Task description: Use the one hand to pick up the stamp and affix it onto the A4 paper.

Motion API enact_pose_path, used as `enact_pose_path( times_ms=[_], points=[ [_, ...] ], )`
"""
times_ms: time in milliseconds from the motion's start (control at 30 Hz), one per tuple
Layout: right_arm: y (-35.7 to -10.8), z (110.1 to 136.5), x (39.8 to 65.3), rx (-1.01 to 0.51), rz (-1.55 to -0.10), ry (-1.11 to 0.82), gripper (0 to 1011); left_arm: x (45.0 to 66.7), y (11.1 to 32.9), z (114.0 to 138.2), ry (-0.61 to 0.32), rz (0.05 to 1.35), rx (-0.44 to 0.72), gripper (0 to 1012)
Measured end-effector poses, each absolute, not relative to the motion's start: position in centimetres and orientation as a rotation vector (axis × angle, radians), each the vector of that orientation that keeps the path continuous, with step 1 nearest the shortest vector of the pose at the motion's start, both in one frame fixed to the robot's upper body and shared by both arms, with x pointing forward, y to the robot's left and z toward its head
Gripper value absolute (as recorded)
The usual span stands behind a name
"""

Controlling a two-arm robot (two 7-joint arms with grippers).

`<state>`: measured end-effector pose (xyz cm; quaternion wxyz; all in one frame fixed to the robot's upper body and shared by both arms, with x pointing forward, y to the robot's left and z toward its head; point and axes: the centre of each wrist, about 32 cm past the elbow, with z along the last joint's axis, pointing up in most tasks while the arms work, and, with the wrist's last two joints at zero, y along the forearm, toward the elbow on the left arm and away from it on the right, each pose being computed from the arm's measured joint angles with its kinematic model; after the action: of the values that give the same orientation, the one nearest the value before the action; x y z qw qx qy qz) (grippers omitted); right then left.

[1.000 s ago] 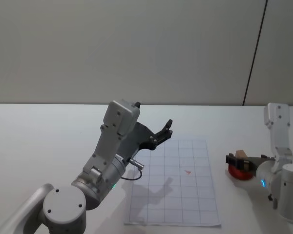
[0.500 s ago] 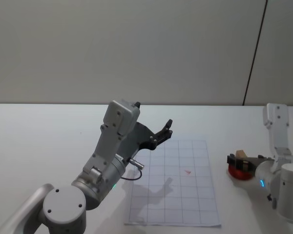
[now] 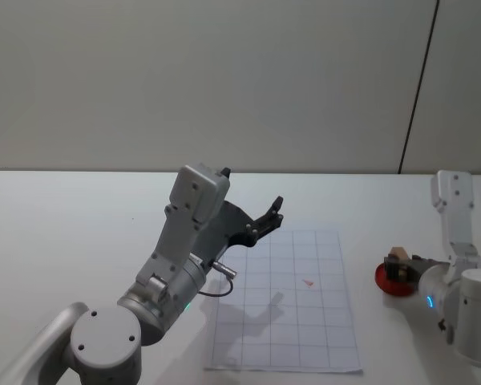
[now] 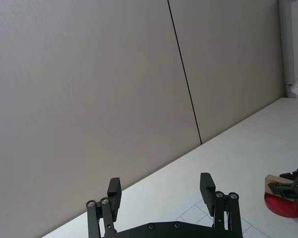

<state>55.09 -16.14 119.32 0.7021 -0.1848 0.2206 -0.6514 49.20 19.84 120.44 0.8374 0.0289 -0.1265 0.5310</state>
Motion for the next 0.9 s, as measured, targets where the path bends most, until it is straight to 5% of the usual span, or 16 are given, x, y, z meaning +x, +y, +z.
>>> enact_pose_path(
  times_ms=[233,900],
  points=[
    [-16.12,119.32,55.11,-0.411,-1.449,0.491,219,49.2,19.84,120.44,-0.268,1.124,0.061,1002],
    [-16.18,119.31,55.13,-0.411,-1.446,0.492,219,49.2,19.84,120.44,-0.268,1.124,0.061,1002]
  ],
)
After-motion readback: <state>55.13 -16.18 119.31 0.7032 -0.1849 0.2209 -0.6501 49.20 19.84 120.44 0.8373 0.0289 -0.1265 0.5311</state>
